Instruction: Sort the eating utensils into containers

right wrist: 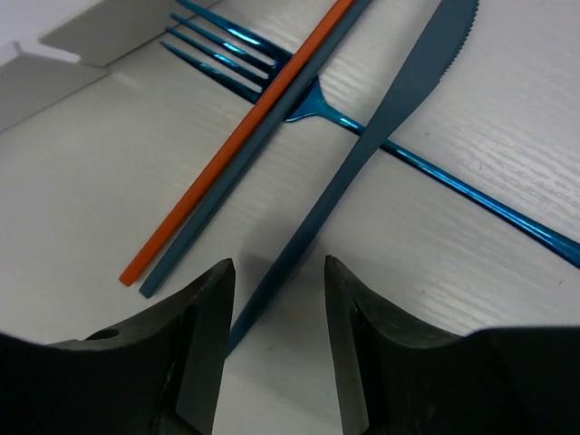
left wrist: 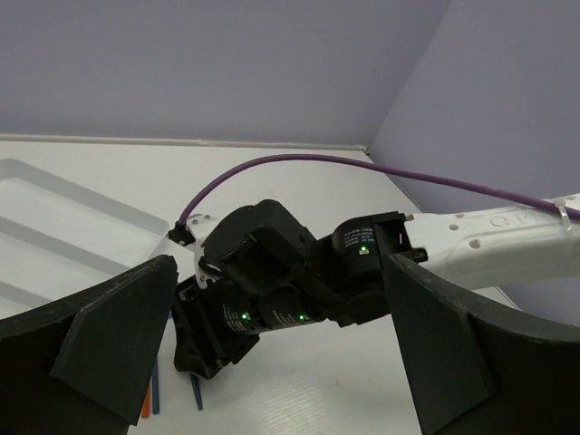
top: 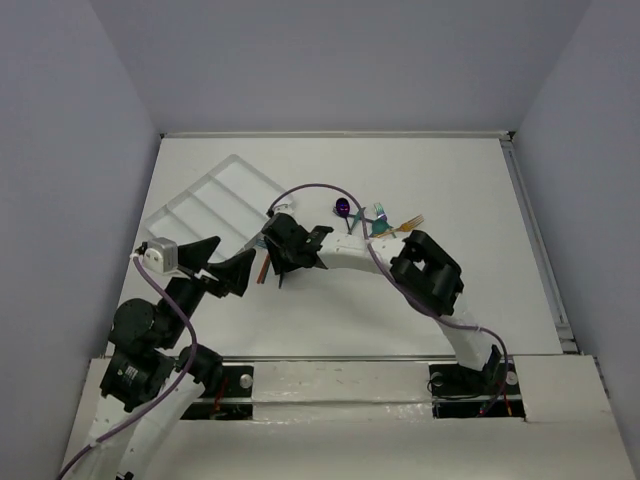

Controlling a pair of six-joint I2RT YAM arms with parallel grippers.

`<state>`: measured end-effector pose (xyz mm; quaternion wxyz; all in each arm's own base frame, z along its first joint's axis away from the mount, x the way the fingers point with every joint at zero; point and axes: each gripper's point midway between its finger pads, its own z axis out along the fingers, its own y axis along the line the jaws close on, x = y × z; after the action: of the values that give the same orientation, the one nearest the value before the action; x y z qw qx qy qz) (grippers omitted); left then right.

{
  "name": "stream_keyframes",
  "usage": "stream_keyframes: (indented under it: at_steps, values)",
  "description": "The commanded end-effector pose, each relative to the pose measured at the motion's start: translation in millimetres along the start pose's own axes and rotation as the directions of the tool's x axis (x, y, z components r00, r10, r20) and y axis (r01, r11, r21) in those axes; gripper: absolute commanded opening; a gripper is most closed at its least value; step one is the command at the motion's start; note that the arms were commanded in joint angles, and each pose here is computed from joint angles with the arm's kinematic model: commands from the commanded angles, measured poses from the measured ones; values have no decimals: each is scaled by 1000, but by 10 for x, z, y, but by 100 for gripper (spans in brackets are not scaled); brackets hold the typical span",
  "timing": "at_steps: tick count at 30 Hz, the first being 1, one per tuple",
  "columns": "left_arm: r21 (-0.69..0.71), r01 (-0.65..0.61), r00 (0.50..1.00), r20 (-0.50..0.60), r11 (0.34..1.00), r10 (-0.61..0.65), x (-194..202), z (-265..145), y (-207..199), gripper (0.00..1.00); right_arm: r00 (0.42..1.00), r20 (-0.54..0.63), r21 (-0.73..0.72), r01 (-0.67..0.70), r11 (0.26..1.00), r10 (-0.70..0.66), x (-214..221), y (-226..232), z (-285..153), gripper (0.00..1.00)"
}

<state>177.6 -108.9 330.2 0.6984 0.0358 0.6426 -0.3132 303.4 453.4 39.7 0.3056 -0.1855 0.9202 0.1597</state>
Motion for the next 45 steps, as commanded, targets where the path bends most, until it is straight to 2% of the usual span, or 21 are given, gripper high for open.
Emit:
stream_keyframes:
  at_steps: [1,10,14,24,33,37,45]
  values:
    - [27,-13,997,70,1000,11,-169,-30,-62,99,999,34,102,-19,995,15,-94,-168,62,48]
    - [34,-11,998,64,999,9,-148,-32,-74,99,1000,27,246,-16,969,10,29,-471,80,27]
    - [34,-11,998,64,999,9,-149,-28,-74,99,998,55,250,-27,968,14,-47,-480,6,22]
    - [30,-11,999,51,1000,10,-116,-6,-63,99,998,62,316,-5,949,-16,-70,-607,-28,0]
    - [25,-11,999,46,1000,10,-108,4,-54,99,978,206,269,-27,963,-31,-490,-572,-333,0]
    - [9,-3,999,52,1000,2,-128,1,-33,99,958,286,166,-23,986,-26,-726,-389,-517,0]
    - [-206,52,995,95,977,-33,-210,-61,331,99,931,362,30,30,999,-38,-1014,-83,-636,0]
